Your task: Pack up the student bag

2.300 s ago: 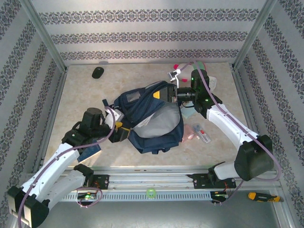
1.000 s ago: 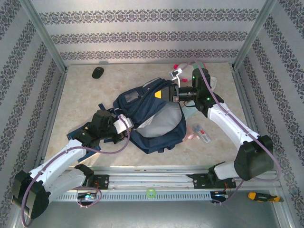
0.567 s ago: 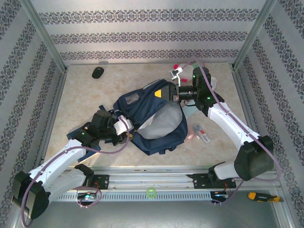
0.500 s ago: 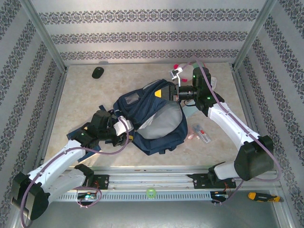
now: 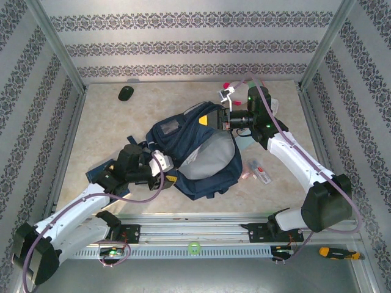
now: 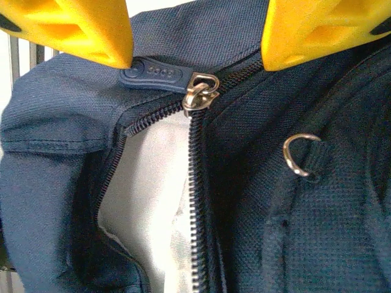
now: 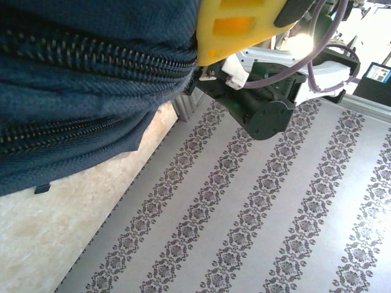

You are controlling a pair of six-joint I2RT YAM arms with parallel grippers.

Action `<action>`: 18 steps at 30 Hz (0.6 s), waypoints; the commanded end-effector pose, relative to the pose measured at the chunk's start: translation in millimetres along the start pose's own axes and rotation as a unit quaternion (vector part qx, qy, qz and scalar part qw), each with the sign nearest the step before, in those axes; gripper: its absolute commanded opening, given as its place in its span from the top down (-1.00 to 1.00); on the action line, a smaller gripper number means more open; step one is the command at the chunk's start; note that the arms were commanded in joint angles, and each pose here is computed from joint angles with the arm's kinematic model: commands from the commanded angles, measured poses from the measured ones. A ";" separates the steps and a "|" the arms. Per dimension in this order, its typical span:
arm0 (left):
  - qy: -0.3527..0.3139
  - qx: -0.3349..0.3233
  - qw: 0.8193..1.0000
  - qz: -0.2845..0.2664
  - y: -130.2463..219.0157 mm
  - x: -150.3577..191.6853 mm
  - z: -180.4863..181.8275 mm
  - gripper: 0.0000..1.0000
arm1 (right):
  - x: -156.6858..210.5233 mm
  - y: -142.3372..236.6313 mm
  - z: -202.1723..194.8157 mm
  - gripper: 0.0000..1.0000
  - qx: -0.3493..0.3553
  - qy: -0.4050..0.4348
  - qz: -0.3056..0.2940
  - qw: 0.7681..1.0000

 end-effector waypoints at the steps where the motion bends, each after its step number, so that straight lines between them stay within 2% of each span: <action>1: 0.021 -0.023 1.000 0.003 -6.1 0.5 5.7 -0.10 | -4.5 5.2 42.9 1.00 -0.038 0.088 -0.006 0.995; 6: 0.052 -0.016 0.998 0.009 -4.7 3.7 1.3 -0.19 | -4.0 7.4 43.8 1.00 -0.039 0.091 -0.005 0.995; 10: 0.054 0.015 0.998 0.018 2.0 7.3 -13.4 -0.36 | -4.2 8.9 41.5 1.00 -0.037 0.089 -0.007 0.995; 13: 0.047 0.036 0.998 0.025 8.3 9.7 -23.7 -0.39 | -3.0 9.2 40.1 1.00 -0.036 0.086 -0.007 0.996; 18: 0.059 0.029 0.997 0.027 6.0 11.0 -20.9 -0.40 | -3.0 10.0 42.9 1.00 -0.037 0.090 -0.008 0.995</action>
Point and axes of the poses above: each hand's point on the last joint's axis, 136 mm out from that joint toward the fingers, its own y axis back along the fingers, its own z axis along the line the jaws close on, x = y × z, the point moved 3 cm from there along y, back along the fingers, and after that the axes turned 15 degrees about -y, right-handed, at the moved point
